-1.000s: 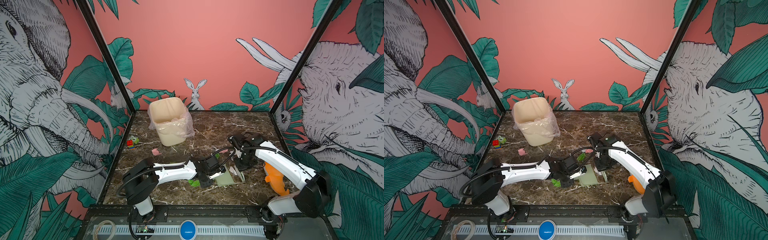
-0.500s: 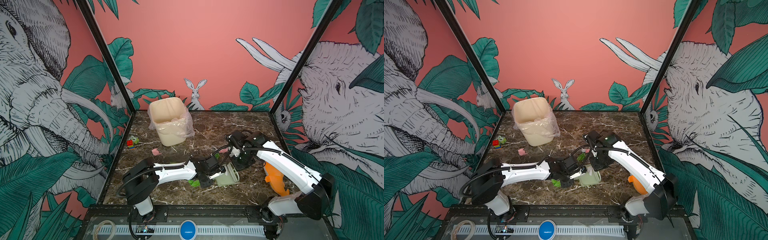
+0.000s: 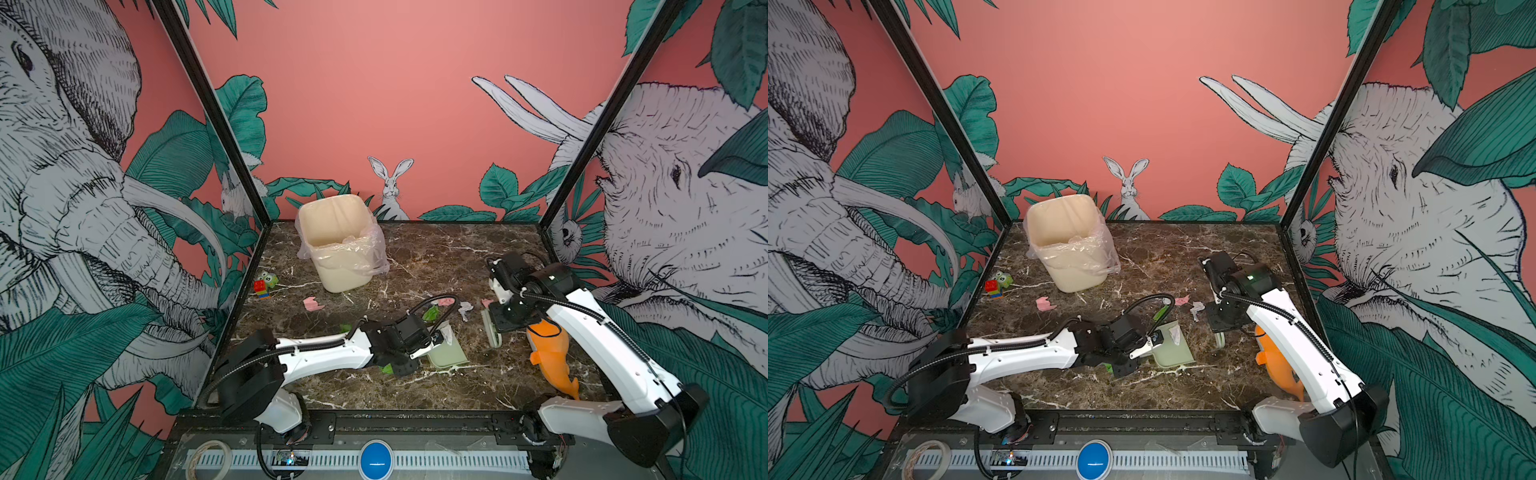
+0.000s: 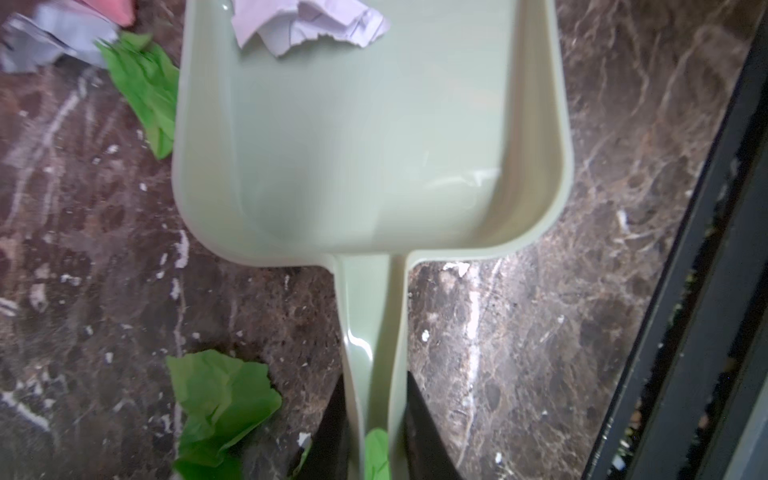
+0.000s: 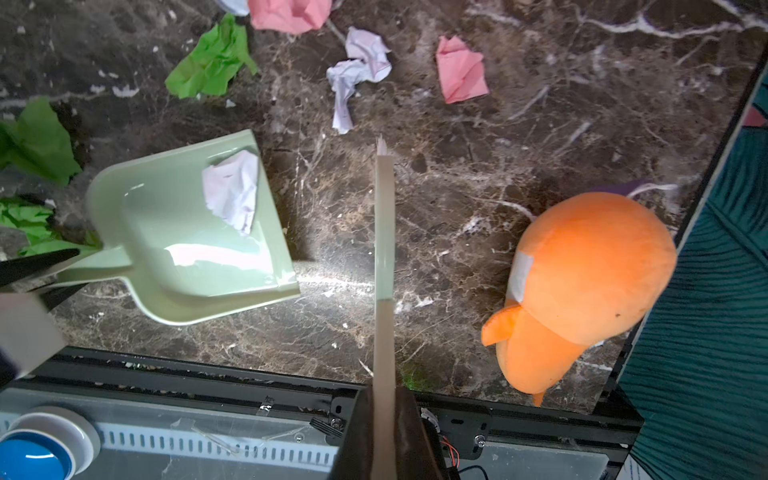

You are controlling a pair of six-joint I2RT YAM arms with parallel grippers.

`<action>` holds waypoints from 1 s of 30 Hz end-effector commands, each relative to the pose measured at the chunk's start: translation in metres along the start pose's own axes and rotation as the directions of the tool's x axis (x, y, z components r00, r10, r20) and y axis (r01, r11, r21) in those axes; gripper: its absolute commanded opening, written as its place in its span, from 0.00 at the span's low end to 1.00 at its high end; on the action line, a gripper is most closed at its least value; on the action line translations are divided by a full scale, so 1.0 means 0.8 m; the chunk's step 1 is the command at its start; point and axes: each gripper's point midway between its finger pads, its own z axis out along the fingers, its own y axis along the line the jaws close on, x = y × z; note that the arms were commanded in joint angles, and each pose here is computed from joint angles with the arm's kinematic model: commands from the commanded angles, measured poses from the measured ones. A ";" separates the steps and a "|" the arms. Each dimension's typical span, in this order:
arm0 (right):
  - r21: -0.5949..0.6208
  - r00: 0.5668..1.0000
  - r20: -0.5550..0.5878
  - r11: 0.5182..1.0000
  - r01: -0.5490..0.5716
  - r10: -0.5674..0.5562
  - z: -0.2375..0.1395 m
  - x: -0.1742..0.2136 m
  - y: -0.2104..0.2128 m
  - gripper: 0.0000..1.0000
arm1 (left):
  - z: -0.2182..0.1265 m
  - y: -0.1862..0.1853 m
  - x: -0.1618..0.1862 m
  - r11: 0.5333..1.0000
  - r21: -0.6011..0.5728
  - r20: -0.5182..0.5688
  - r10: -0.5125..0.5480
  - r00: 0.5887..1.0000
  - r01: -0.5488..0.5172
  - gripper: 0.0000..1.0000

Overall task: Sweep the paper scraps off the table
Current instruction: 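Carry the dustpan to the bin with the left gripper while the right raises the brush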

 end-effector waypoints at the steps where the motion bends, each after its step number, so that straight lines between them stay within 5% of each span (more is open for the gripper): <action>1: 0.019 1.000 0.028 1.000 -0.014 0.014 -0.011 -0.001 -0.014 0.00 | -0.025 0.014 -0.019 0.997 -0.069 0.102 -0.024 0.994 0.031 0.00; 7: -0.006 0.997 0.065 0.999 -0.038 0.038 -0.015 -0.009 -0.016 0.00 | -0.072 0.043 -0.037 0.978 -0.189 0.218 -0.041 0.975 0.083 0.00; 19: -0.096 0.995 0.099 0.995 -0.006 0.015 -0.021 -0.036 0.007 0.00 | -0.164 0.087 -0.054 0.930 -0.273 0.273 -0.171 0.947 0.247 0.00; 30: -0.136 0.995 0.098 0.990 0.031 -0.018 -0.022 -0.043 0.018 0.00 | -0.259 0.146 -0.028 0.791 -0.350 0.276 -0.424 0.862 0.502 0.00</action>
